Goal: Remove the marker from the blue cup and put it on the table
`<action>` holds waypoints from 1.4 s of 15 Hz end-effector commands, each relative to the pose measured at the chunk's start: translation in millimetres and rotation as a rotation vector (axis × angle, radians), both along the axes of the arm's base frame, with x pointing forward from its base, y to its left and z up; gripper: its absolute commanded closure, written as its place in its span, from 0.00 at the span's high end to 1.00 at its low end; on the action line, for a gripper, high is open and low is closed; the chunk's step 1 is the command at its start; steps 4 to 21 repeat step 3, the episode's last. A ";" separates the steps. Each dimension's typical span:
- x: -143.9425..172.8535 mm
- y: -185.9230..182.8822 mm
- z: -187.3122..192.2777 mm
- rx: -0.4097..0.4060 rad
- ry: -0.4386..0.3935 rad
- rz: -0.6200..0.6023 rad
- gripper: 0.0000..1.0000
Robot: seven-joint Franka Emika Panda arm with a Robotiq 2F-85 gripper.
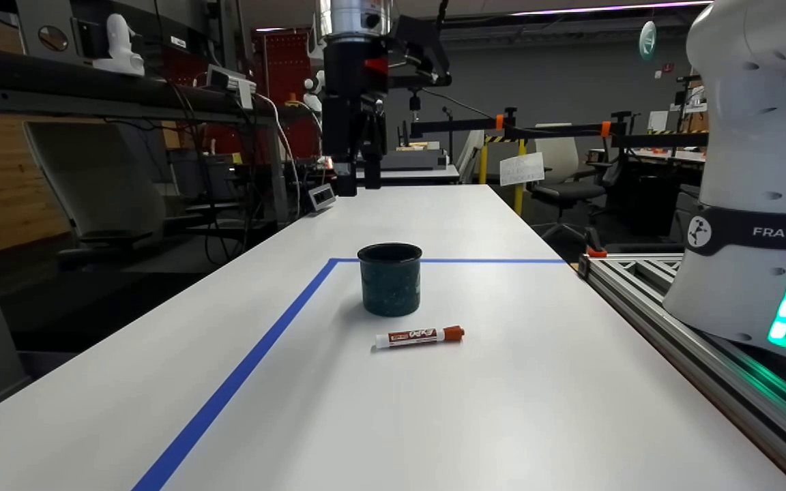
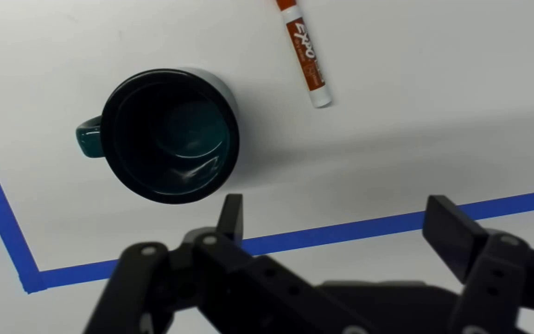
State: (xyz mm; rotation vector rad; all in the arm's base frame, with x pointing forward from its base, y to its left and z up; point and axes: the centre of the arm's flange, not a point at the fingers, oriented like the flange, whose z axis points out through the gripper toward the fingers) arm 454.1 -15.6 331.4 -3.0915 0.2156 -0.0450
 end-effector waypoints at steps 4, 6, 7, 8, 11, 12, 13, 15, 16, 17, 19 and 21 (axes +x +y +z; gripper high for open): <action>0.0 -0.1 0.0 0.000 0.000 0.000 1.00; 0.0 -0.1 0.0 0.000 0.000 0.000 1.00; 0.0 -0.1 0.0 0.000 0.000 0.000 1.00; 0.0 -0.1 0.0 0.000 0.000 0.000 1.00; 0.0 -0.1 0.0 0.000 0.000 0.000 1.00; 0.0 -0.1 0.0 0.000 0.000 0.000 1.00; 0.0 -0.1 0.0 0.000 0.000 0.000 1.00; 0.0 -0.1 0.0 0.000 0.000 0.000 1.00; 0.0 -0.1 0.0 0.000 0.000 0.000 1.00; 0.0 -0.1 0.0 0.000 0.000 0.000 1.00; 0.0 -0.1 0.0 0.000 0.000 0.000 1.00; 0.0 -0.1 0.0 0.000 0.000 0.000 1.00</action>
